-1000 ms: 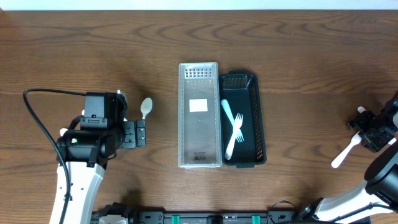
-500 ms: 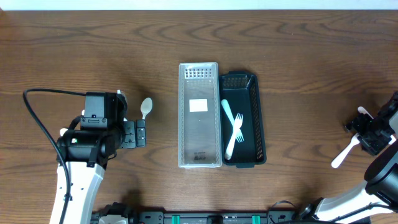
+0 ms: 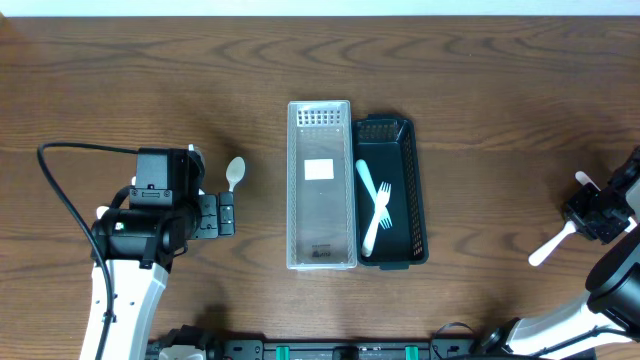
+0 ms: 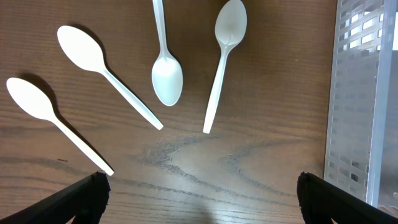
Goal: Pack container
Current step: 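Lower right gripper onto the third white fork and grasp it, then carry the third fork into the black basket and release, then move right gripper to the white spoon on the right and grasp it, then carry the spoon into the black basket and release, then lower left gripper onto a white spoon on the left and grasp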
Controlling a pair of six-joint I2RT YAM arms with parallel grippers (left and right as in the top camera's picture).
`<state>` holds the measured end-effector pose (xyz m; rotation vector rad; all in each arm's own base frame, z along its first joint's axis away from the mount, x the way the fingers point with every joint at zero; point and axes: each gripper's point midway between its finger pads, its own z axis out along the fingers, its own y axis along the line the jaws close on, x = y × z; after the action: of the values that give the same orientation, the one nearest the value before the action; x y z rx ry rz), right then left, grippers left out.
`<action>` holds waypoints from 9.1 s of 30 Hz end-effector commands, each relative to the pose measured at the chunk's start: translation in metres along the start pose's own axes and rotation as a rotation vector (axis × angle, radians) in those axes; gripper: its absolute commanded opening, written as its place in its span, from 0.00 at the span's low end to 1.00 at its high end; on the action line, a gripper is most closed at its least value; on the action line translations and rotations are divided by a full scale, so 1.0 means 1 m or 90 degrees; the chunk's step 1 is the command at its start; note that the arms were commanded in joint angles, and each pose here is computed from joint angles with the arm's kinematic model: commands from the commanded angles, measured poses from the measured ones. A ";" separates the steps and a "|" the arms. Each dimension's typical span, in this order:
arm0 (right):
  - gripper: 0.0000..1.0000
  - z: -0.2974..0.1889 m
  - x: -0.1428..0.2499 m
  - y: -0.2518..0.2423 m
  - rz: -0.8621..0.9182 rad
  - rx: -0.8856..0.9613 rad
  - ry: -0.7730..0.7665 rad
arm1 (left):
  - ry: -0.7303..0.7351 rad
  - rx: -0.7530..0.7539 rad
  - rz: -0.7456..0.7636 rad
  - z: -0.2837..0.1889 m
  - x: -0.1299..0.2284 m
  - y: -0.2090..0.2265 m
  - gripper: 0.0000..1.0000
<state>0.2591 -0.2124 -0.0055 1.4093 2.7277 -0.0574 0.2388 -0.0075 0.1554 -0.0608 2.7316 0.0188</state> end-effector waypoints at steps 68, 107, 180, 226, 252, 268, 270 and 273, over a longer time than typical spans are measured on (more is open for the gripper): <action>0.76 -0.233 0.032 0.196 0.035 -0.193 -0.305 | -0.002 -0.011 -0.012 -0.001 -0.001 0.004 0.98; 0.91 -0.011 -0.080 -0.019 0.764 0.014 -0.035 | -0.002 -0.011 -0.012 -0.001 -0.001 0.004 0.98; 0.01 -0.013 -0.054 0.006 0.296 0.033 0.026 | -0.002 -0.011 -0.011 -0.001 -0.001 0.004 0.98; 0.26 -0.107 0.264 0.282 -0.639 -0.111 0.046 | -0.002 -0.011 -0.011 -0.001 -0.001 0.004 0.98; 0.56 -0.226 0.089 0.168 -0.369 -0.117 -0.154 | 0.049 -0.013 0.041 0.020 -0.075 -0.005 0.98; 0.61 -0.148 0.102 0.158 -0.364 -0.088 -0.105 | 0.202 0.001 0.101 0.134 -0.055 -0.013 0.98; 0.61 -0.148 0.102 0.158 -0.364 -0.088 -0.105 | 0.214 0.002 0.105 0.142 -0.051 -0.013 0.98; 0.61 -0.148 0.102 0.158 -0.365 -0.088 -0.105 | 0.232 0.001 0.105 0.154 -0.046 -0.013 0.98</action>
<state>0.3230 -0.0254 0.1336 0.5272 2.8324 -0.0118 0.3495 -0.0160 0.0482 0.1474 3.0469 0.0620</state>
